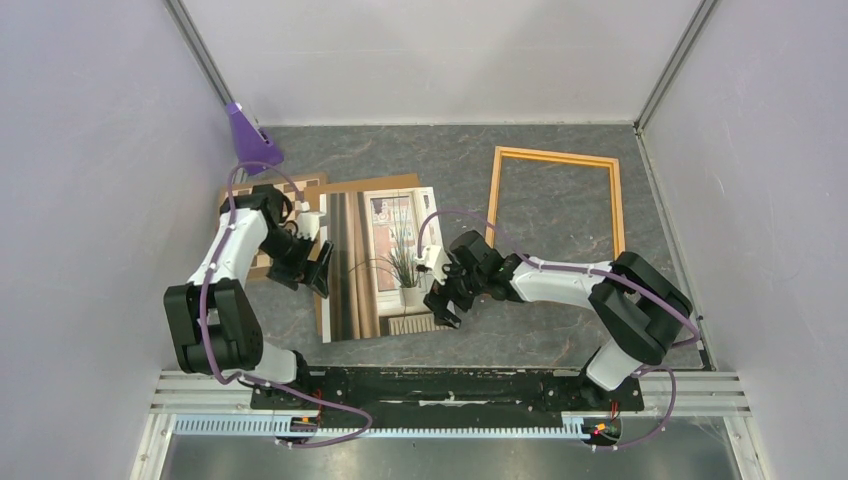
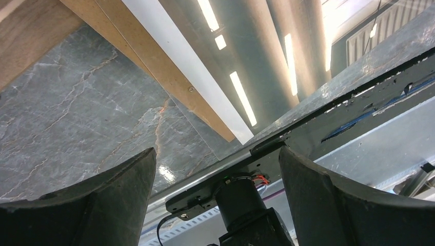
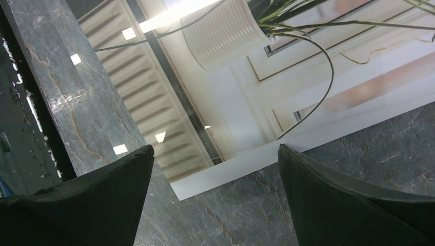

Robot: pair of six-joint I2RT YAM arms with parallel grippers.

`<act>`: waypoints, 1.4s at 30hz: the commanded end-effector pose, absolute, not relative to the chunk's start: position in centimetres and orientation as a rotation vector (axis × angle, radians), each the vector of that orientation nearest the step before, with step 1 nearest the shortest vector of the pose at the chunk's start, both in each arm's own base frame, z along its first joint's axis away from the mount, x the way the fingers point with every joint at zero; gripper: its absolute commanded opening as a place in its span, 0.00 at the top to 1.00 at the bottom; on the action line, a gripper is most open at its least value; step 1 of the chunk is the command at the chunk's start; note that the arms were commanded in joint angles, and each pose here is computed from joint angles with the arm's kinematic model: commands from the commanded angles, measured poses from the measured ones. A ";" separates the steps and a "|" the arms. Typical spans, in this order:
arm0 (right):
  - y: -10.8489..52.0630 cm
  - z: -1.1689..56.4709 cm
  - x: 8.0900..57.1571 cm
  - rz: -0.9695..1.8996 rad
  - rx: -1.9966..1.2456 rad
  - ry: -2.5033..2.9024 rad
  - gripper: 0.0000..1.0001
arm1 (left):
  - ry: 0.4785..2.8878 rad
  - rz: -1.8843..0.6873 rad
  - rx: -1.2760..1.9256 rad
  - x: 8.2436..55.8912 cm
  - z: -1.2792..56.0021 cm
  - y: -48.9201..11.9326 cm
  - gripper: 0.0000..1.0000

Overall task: Put the photo into the frame
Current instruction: Adjust the photo frame item at the center of the board.

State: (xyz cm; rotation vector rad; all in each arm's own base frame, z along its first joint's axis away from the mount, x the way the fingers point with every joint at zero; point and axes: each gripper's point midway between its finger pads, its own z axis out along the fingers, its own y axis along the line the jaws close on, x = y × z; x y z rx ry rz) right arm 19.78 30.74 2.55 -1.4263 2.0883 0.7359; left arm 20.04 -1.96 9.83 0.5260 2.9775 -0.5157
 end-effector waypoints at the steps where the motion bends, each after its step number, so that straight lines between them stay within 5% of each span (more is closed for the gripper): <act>1: 31.9 3.2 19.5 0.774 -1.453 2.026 0.06 | 2.937 -0.571 0.618 20.0 9.4 -2.3 0.05; 11: 33.2 3.5 19.4 0.780 -1.484 1.998 0.06 | 2.906 -0.704 0.755 18.9 8.4 -3.2 0.06; 25: 33.8 3.7 20.2 0.755 -1.489 1.977 0.06 | 2.981 -0.418 0.738 20.0 6.8 0.3 0.09; 42: 33.6 3.8 20.4 0.732 -1.482 1.974 0.07 | 3.021 -0.811 0.857 16.8 5.6 -2.0 0.20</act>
